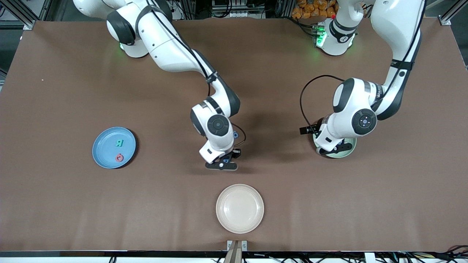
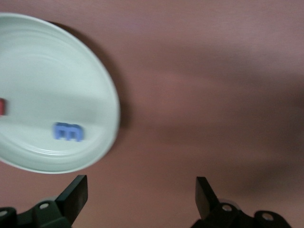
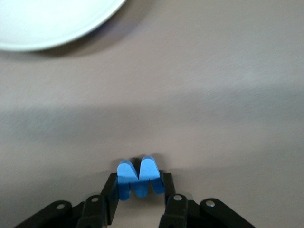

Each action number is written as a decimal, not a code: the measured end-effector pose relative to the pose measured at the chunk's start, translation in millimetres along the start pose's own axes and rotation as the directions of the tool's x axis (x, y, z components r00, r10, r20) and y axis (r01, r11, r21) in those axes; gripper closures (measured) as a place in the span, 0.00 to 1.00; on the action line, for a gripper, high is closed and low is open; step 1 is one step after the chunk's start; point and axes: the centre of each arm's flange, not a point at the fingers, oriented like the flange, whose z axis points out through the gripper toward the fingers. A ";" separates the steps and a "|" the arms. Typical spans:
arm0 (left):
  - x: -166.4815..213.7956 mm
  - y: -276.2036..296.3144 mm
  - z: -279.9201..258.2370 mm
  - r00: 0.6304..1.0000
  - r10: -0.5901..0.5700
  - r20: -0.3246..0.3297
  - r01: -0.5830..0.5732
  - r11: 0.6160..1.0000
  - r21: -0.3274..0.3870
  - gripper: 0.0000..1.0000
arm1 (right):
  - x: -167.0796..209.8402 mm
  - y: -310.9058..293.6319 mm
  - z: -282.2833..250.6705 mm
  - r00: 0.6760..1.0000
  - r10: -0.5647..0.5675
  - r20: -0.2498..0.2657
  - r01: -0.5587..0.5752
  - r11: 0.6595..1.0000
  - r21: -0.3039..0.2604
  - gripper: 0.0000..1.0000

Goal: Sort uppercase to blue plate, lowercase to green plate
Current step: 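Drop the M on the blue plate while the left gripper reaches the g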

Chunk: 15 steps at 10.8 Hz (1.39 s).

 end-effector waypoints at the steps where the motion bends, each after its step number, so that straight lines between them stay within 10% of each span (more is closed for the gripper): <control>1: -1.4 10.5 4.4 0.999 -0.033 -0.005 0.033 0.999 -0.033 0.00 | 13.4 22.7 -7.6 1.000 -0.003 0.016 0.004 1.000 -0.014 0.59; 9: -51.5 156.5 61.8 0.968 -0.247 -0.049 0.242 0.966 -0.093 0.00 | 39.9 299.1 -80.2 0.978 -0.120 0.169 0.139 0.985 -0.104 0.59; 15: -74.2 229.1 75.9 0.945 -0.128 -0.301 0.133 0.991 -0.001 0.00 | 22.2 437.4 -75.2 0.963 -0.094 0.253 0.131 0.982 -0.135 0.48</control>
